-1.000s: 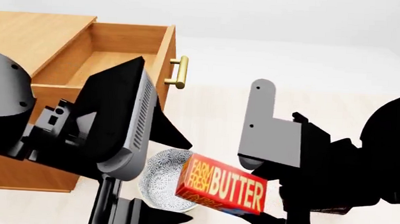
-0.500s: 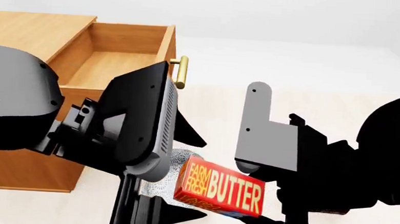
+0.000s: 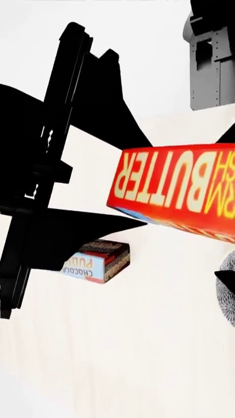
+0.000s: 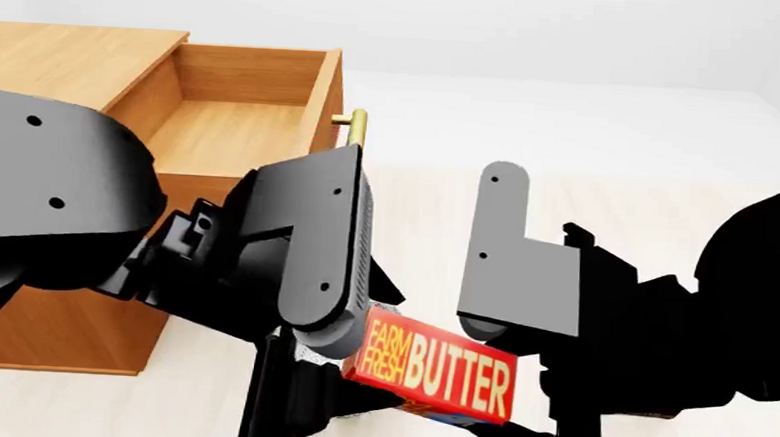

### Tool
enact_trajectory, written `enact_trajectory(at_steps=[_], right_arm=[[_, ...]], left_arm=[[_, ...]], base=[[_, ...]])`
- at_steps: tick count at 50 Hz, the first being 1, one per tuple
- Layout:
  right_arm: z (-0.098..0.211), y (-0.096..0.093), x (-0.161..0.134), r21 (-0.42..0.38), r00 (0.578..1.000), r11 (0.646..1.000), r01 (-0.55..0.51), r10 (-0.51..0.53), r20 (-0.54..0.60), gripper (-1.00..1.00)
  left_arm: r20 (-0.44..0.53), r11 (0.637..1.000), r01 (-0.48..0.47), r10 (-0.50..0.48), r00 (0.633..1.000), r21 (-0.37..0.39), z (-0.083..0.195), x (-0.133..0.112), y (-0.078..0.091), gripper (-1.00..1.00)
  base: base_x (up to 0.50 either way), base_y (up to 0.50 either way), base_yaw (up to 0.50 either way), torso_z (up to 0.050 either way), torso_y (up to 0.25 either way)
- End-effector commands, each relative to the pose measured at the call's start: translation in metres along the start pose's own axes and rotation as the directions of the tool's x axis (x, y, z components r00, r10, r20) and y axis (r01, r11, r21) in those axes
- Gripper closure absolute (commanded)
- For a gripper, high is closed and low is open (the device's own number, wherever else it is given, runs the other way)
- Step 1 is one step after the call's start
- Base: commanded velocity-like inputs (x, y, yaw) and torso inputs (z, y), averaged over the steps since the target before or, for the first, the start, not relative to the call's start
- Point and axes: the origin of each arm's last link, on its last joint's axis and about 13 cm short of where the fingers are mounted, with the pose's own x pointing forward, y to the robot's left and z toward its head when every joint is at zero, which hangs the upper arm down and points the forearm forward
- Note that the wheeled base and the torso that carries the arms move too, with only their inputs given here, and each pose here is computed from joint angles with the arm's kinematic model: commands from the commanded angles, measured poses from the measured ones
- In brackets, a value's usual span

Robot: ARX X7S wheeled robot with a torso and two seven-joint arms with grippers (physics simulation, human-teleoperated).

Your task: Put the butter at the back in the top drawer of the cabinet and close it.

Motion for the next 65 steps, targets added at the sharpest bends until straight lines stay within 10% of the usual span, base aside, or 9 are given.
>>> enact_trajectory(at_steps=[1,19,20,65], right_arm=[[0.002,-0.003,-0.005,-0.009,0.999,0.999,0.05,-0.049,0.023,1.0],[0.002,-0.002,-0.006,-0.004,0.999,0.999,0.044,-0.044,0.014,1.0],[0.002,-0.001,-0.006,-0.012,0.999,0.999,0.041,-0.041,0.003,-1.0],[-0.042,-0.007,-0.001,0.186,0.995,0.979,0.087,-0.076,-0.065,-1.0]], left_arm=[[-0.023,1.0,0.007,-0.007,1.0,0.007,-0.003,0.004,0.0,1.0],[-0.008,0.999,-0.018,0.018,1.0,0.029,-0.001,0.002,-0.001,1.0],[-0.006,0.999,-0.019,0.019,1.0,0.03,-0.001,0.002,-0.001,1.0],[0.027,0.98,-0.2,0.2,0.979,-0.026,0.003,-0.045,0.0,1.0]], base=[[0.0,0.0,0.0,0.0,0.0],[0.0,0.0,0.0,0.001,0.001],[0.0,0.0,0.0,0.0,0.0],[0.0,0.0,0.0,0.0,0.001]])
